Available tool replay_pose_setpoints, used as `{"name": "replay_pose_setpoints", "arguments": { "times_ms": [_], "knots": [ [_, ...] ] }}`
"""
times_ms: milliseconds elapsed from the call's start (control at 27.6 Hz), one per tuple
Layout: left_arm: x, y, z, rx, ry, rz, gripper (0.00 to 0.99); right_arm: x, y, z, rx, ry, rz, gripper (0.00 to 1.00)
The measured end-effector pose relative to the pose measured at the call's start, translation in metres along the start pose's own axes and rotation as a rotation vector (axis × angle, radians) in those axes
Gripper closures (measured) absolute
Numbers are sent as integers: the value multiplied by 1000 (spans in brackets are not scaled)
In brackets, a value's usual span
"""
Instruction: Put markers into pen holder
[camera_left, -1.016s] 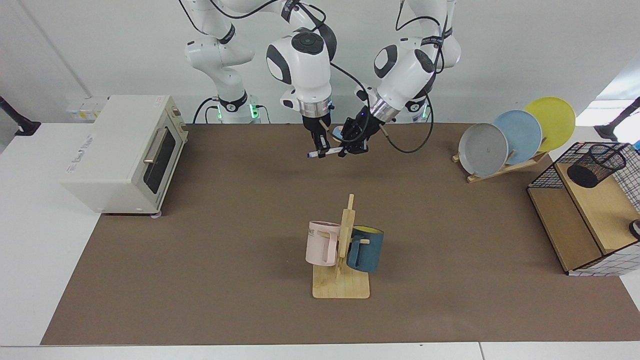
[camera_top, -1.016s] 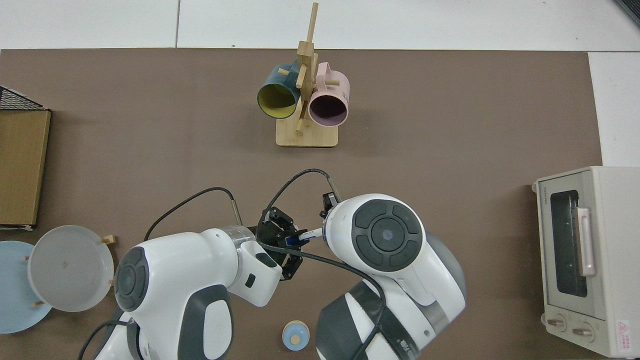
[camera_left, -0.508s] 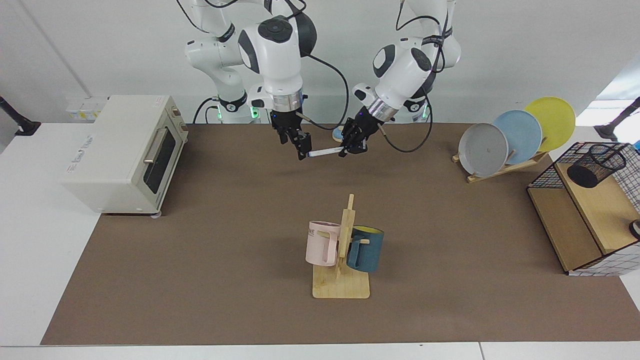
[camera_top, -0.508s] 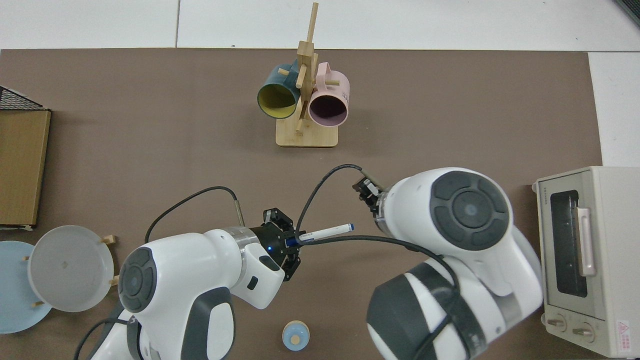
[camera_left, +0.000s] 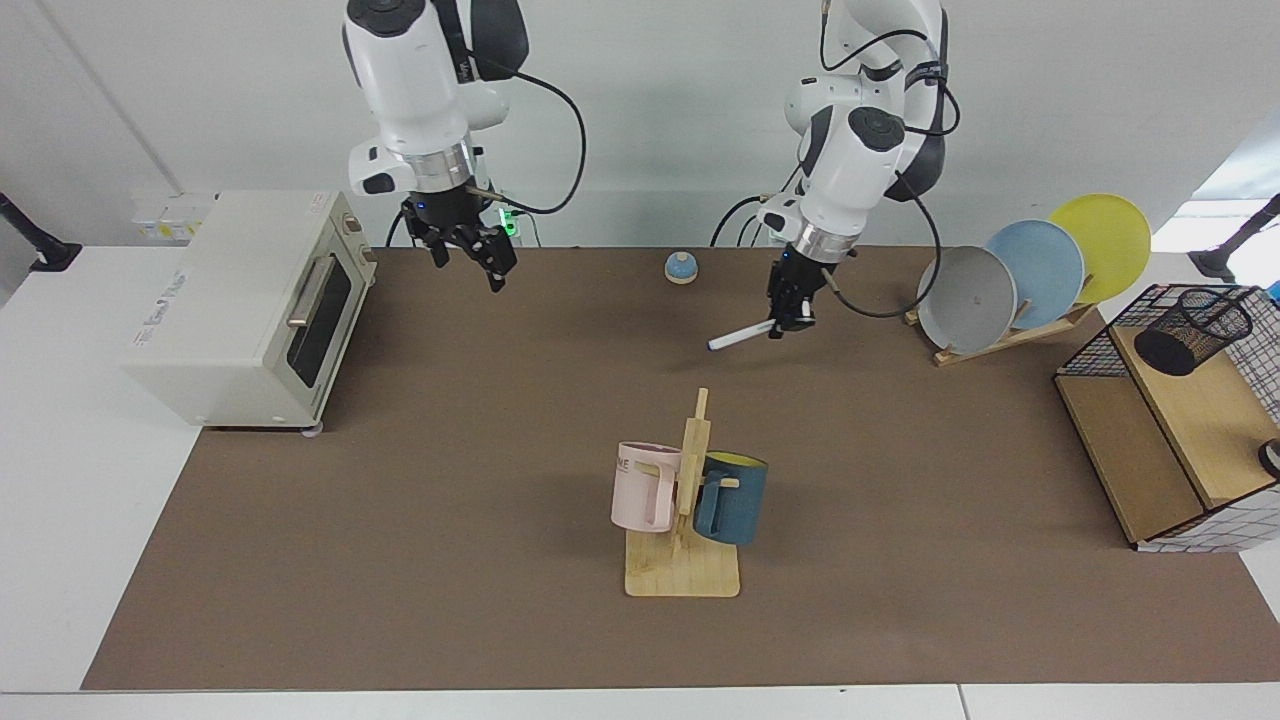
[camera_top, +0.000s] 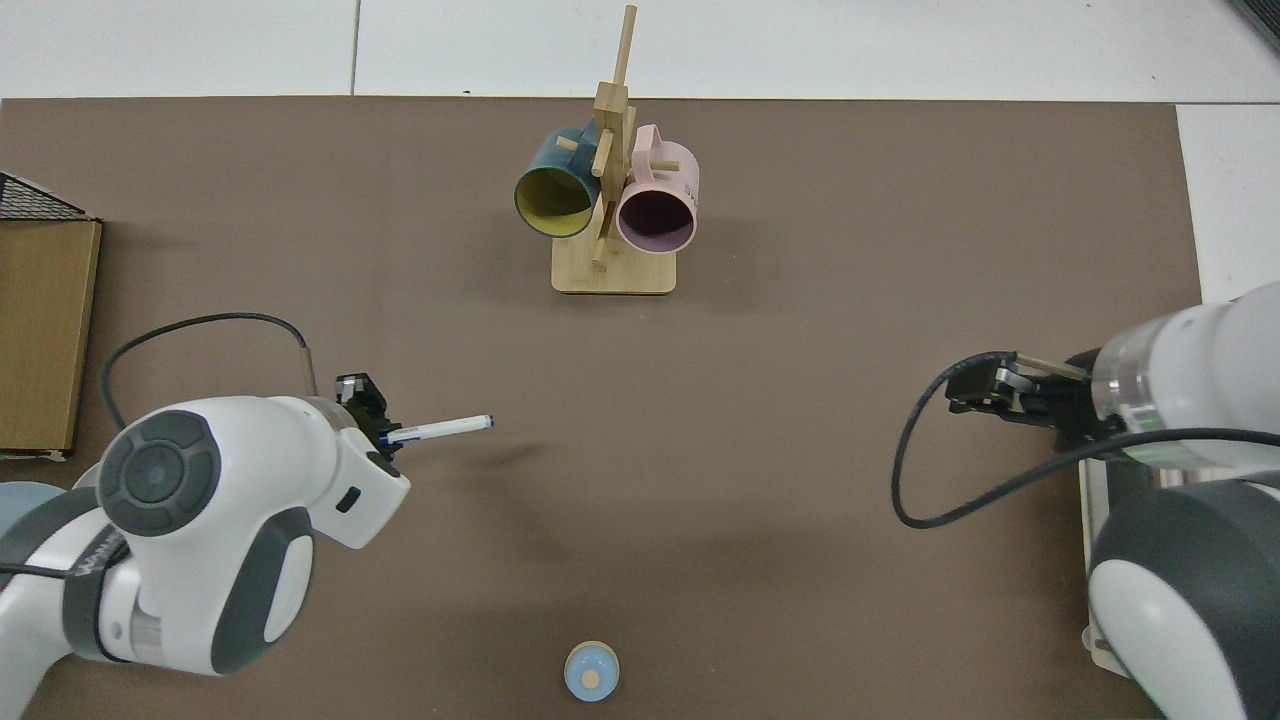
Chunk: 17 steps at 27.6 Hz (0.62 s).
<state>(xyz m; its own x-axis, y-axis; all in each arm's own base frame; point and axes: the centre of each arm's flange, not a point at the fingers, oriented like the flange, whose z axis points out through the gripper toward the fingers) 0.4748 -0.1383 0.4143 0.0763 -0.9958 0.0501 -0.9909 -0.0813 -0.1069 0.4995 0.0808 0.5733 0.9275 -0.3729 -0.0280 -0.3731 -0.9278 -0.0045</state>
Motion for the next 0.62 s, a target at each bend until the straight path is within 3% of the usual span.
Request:
{"name": "replay_pose_setpoints", "arguments": {
  "times_ms": [254,435,617],
  "knots": [
    [-89,-33,-11,-34,-93,-108,824,25,58,-5,17,-24,-193,0],
    [-133,-60,-48,-75,-183,-156,824,33,74,-9,26,-15,-302,0],
    [-177,-81,-92,-124,-281,-226,824,44,74,-17,24,3,-317,0]
  ]
}}
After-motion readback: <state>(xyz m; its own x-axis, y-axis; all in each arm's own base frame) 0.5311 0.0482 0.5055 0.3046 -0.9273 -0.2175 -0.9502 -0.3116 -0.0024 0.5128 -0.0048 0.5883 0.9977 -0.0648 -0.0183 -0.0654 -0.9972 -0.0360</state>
